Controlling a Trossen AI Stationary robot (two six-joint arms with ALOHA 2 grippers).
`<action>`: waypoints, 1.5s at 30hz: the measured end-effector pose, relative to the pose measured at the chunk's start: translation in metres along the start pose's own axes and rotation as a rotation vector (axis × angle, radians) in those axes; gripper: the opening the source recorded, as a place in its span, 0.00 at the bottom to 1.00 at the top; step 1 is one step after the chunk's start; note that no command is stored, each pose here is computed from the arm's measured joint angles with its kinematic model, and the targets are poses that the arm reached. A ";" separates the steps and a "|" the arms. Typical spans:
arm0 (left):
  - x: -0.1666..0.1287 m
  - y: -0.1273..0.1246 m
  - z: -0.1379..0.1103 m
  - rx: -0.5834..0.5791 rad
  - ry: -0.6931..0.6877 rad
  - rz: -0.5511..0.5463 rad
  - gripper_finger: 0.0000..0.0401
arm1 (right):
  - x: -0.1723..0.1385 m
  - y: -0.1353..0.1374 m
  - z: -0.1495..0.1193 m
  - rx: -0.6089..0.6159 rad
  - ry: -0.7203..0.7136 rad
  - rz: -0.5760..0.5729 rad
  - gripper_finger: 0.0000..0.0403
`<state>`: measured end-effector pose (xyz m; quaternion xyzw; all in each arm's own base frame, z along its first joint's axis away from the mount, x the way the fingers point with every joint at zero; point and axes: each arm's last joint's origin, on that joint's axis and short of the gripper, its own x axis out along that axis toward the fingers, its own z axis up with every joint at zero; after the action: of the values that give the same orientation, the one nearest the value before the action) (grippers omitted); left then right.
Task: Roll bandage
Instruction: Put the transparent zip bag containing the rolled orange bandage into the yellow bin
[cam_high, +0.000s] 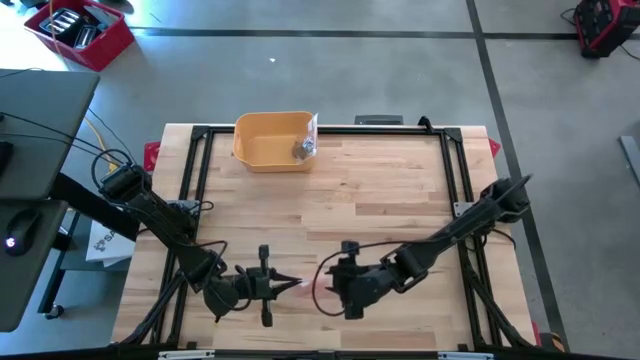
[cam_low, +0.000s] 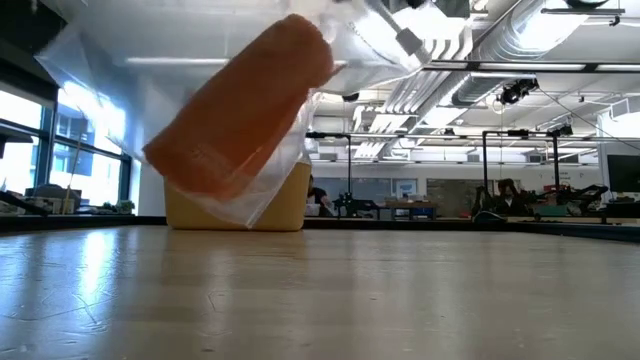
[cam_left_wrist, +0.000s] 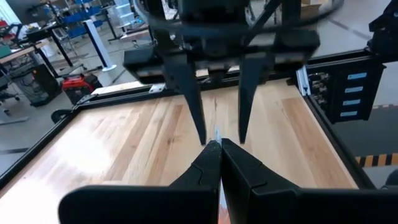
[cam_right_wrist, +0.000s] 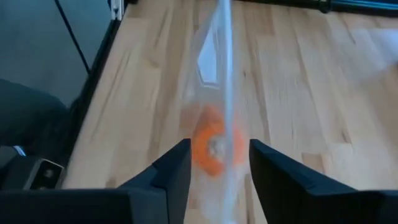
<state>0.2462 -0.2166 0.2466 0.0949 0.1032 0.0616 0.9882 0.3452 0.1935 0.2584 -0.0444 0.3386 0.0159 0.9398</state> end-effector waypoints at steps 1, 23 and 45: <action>0.000 0.000 0.000 0.000 0.001 0.000 0.00 | 0.004 0.001 -0.002 -0.012 0.006 -0.001 0.37; 0.007 0.009 -0.010 -0.143 0.082 0.035 0.23 | -0.003 -0.008 -0.016 -0.033 0.150 -0.101 0.00; 0.085 0.043 -0.029 -0.098 0.075 -0.086 0.54 | -0.006 -0.010 -0.023 -0.029 0.227 -0.126 0.00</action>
<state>0.3180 -0.1579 0.2106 0.0393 0.1411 0.0278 0.9888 0.3261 0.1811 0.2452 -0.0805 0.4389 -0.0435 0.8939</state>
